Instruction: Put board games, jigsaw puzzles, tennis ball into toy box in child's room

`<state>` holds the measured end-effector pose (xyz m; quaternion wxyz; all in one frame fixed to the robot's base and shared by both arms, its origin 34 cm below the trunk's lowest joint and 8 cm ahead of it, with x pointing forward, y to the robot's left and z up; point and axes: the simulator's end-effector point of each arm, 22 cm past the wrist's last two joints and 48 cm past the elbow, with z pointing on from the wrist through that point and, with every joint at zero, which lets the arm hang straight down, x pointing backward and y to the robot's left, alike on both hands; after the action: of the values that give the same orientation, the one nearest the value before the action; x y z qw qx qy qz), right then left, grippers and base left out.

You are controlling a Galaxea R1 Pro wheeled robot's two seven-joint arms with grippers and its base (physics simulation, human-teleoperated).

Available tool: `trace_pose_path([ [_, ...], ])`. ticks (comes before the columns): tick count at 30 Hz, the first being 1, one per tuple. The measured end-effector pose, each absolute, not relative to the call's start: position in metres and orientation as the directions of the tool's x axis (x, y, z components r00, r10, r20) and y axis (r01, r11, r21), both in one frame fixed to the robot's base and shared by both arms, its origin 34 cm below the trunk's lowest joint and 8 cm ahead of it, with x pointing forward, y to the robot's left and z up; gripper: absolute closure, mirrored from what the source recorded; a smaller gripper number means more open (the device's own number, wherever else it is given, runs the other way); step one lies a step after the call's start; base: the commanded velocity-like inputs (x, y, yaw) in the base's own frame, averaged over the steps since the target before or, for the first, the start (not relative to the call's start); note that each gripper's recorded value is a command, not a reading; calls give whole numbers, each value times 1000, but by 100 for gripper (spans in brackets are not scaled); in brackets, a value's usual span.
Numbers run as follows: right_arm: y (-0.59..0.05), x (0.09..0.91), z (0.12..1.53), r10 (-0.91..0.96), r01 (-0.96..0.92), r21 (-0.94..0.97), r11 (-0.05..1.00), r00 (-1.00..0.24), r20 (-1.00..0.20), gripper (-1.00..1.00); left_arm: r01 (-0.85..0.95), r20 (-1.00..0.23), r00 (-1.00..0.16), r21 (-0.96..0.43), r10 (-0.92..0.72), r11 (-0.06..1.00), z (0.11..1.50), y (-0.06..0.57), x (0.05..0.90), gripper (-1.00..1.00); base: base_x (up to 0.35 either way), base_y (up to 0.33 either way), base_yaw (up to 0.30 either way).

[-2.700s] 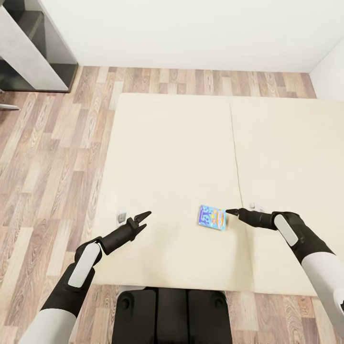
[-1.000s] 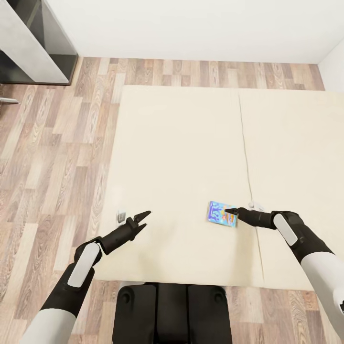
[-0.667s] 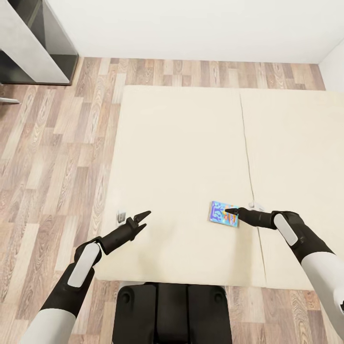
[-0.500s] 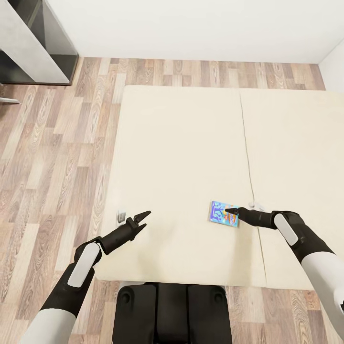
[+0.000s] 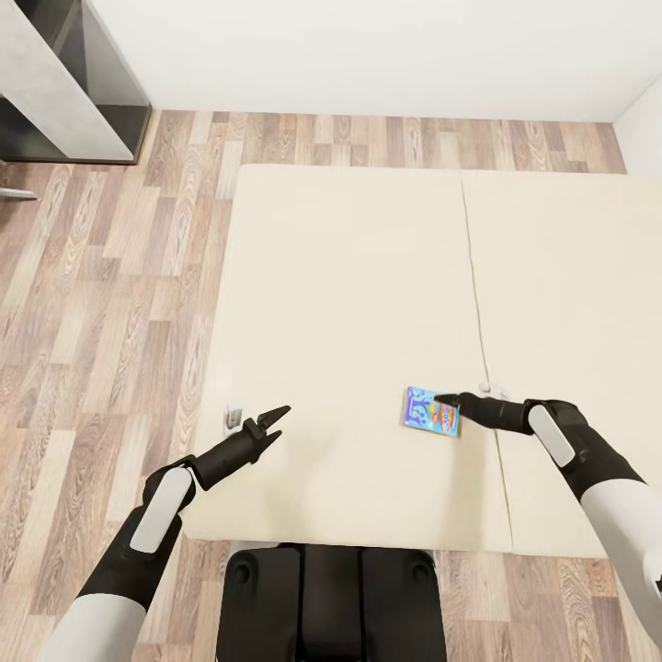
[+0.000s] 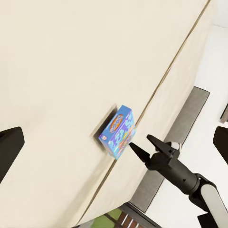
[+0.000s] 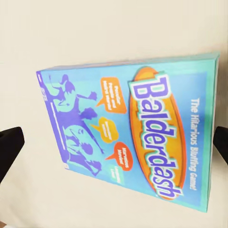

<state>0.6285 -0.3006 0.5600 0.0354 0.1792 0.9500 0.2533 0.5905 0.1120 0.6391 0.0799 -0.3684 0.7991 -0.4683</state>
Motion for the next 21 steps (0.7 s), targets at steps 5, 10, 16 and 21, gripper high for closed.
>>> trace_pose_path([
  [5, -302, 633, 561, 359, 320, 491, 810, -933, 16, -100, -514, 217, -716, -807, -663, 290, 639, 112, 590, -100, 0, 0, 0],
  [10, -303, 634, 560, 361, 321, 487, 812, -933, 14, -100, -514, 217, -716, -807, -663, 290, 639, 112, 590, -100, 0, 0, 0],
  [16, -306, 637, 559, 365, 319, 483, 815, -931, -1, -100, -514, 217, -716, -807, -664, 290, 639, 112, 591, -100, 0, 0, 0],
  [21, -307, 640, 558, 368, 315, 482, 818, -930, -17, -100, -513, 217, -716, -808, -664, 290, 639, 112, 591, -100, 0, 0, 0],
])
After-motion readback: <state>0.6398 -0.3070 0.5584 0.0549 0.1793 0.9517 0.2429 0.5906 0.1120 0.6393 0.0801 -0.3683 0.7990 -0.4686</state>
